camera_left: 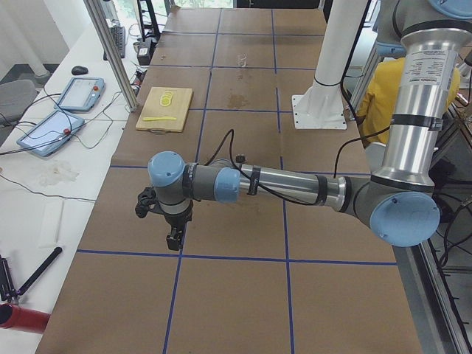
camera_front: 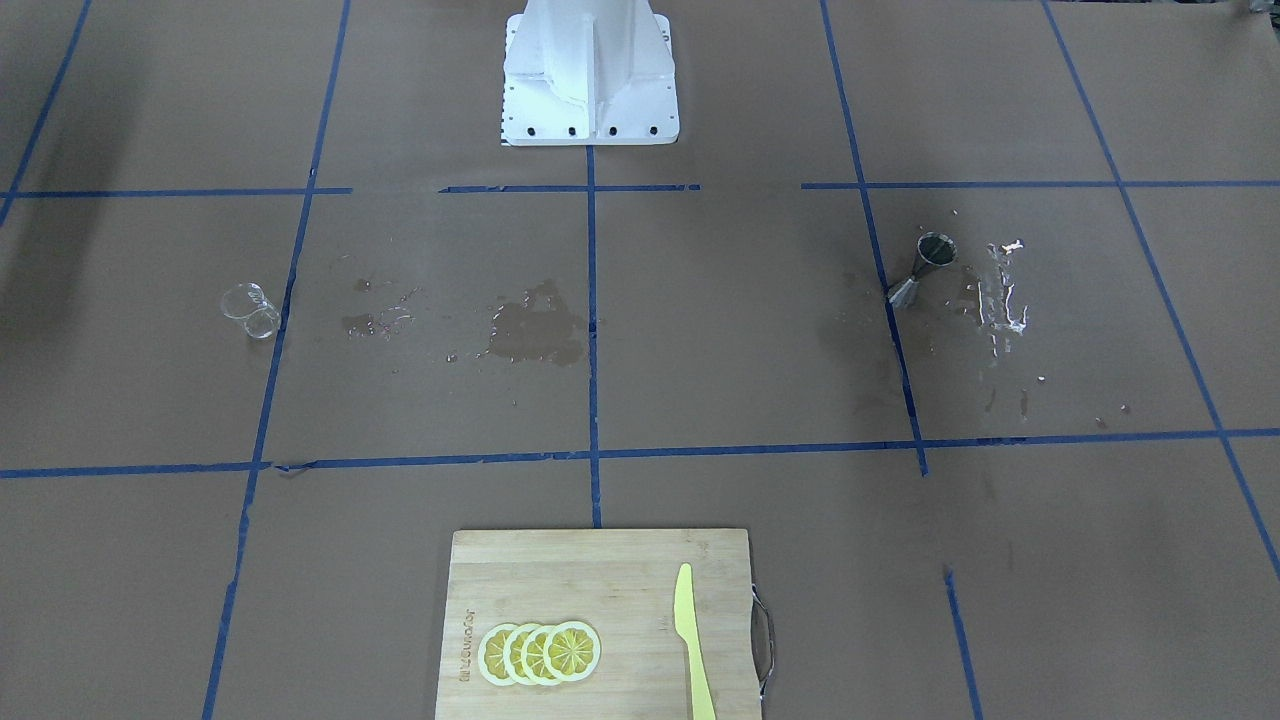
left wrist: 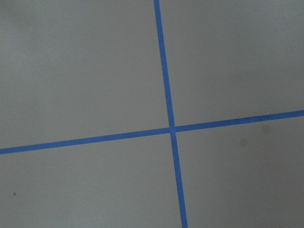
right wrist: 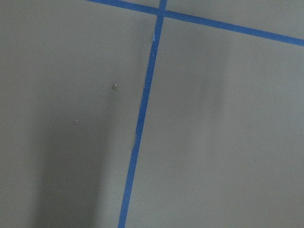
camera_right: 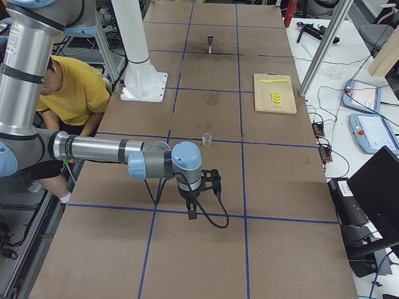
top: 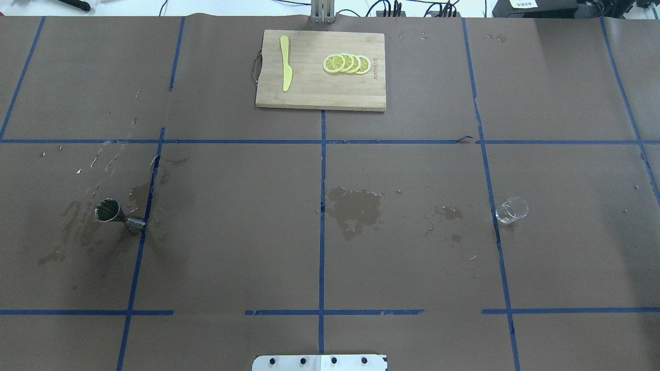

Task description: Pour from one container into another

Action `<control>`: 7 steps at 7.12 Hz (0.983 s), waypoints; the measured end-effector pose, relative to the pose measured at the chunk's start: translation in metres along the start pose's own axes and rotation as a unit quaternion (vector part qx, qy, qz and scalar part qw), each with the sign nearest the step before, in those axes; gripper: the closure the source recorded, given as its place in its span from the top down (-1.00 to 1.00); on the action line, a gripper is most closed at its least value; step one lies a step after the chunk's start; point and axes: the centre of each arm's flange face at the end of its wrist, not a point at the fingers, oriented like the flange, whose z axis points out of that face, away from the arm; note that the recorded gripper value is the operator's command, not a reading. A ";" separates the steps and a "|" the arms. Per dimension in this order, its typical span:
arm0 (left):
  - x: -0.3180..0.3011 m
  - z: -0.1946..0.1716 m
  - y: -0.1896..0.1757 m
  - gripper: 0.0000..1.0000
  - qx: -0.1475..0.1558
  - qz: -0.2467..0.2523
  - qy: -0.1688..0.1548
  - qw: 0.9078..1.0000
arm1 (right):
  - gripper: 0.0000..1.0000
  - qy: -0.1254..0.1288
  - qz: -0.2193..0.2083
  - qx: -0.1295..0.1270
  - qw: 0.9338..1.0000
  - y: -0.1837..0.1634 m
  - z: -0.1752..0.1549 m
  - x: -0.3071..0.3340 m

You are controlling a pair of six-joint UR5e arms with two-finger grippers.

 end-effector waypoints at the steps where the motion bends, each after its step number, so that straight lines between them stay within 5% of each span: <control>1: 0.000 0.004 0.002 1.00 -0.003 0.001 0.000 1.000 | 1.00 -0.007 0.004 -0.006 1.000 0.005 0.003 0.001; 4: 0.001 0.007 0.006 1.00 -0.005 0.001 0.002 1.000 | 1.00 -0.023 0.031 -0.040 0.998 0.025 0.028 0.017; 7: -0.014 0.023 0.051 1.00 -0.020 0.014 0.004 1.000 | 1.00 -0.023 0.037 -0.039 0.998 0.020 0.029 0.018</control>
